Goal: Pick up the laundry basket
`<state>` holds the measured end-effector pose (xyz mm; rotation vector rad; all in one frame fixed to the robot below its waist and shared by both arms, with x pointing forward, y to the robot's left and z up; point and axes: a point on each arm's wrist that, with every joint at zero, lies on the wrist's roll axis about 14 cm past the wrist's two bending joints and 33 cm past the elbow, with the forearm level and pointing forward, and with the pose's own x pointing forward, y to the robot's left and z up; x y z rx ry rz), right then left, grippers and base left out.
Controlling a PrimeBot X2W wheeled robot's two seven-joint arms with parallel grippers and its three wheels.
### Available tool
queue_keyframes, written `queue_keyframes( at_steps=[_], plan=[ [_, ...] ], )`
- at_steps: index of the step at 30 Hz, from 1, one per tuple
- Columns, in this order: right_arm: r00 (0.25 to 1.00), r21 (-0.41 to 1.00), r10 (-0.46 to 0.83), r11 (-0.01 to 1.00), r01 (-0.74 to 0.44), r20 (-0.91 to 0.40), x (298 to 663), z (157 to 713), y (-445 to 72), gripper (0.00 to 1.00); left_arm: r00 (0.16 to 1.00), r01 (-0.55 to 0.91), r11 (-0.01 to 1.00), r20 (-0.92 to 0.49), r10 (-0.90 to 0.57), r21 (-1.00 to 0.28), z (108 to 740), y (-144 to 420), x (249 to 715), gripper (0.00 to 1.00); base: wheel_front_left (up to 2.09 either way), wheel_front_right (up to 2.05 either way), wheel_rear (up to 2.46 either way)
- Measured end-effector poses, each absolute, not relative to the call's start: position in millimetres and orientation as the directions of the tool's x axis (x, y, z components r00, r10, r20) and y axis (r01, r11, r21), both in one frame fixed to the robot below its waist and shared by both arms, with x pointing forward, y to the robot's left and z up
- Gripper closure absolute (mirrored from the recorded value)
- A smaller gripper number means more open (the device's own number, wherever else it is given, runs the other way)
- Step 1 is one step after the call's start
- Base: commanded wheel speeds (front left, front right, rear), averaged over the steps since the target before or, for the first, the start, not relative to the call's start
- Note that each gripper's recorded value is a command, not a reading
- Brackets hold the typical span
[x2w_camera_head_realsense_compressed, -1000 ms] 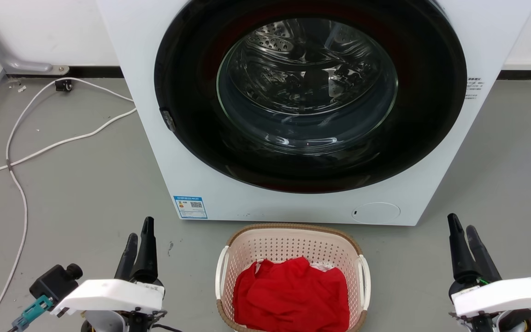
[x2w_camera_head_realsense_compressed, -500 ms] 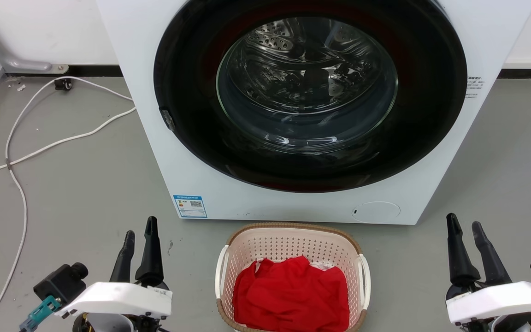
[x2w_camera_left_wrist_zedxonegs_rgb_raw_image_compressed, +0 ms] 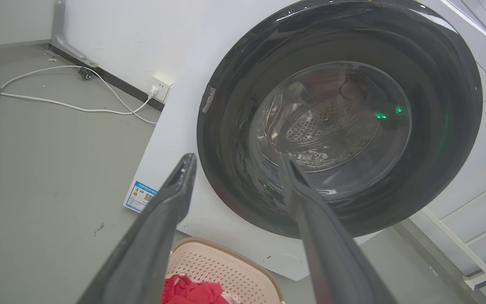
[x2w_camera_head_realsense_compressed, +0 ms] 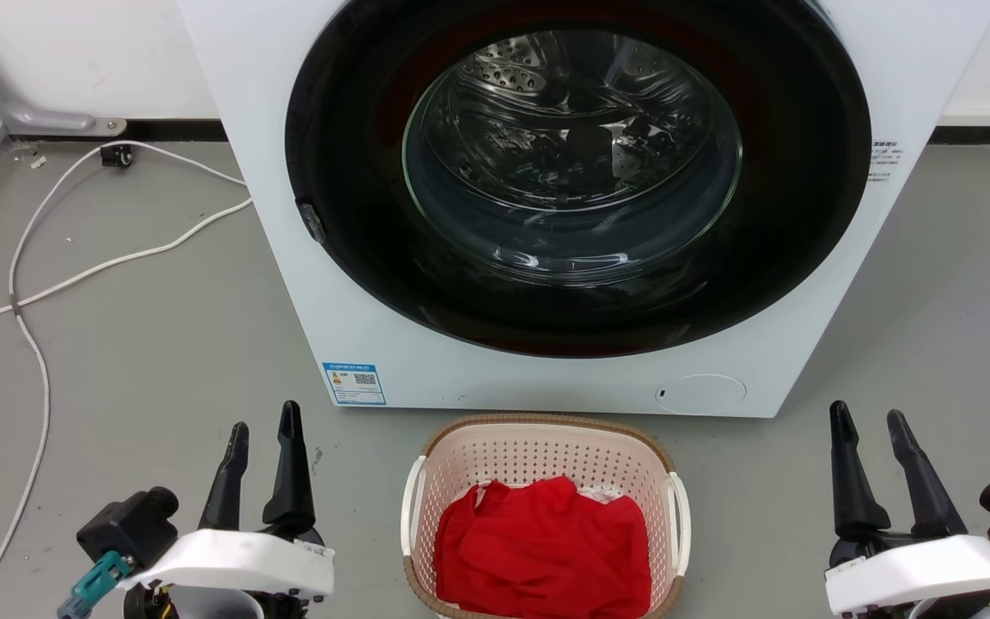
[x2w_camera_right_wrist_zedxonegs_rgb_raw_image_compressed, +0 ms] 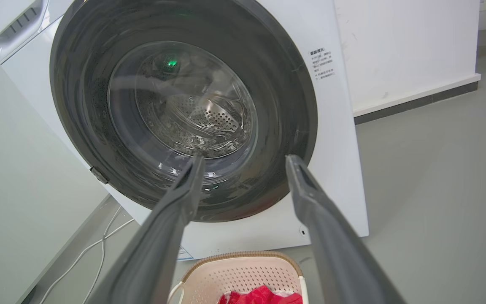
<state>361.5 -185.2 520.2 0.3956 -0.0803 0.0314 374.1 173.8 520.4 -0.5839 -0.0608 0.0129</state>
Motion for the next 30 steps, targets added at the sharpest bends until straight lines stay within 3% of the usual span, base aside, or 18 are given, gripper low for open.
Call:
queue_keyframes(
  at_steps=[30],
  plan=[
    [0.990,0.118,0.066,0.990,-0.081,0.124,354.0,525.0,-175.9,0.00,0.993,0.036,0.945,0.117,0.002,-0.325,527.6,164.0,368.5,0.00,0.00,0.00,0.00]
  ],
)
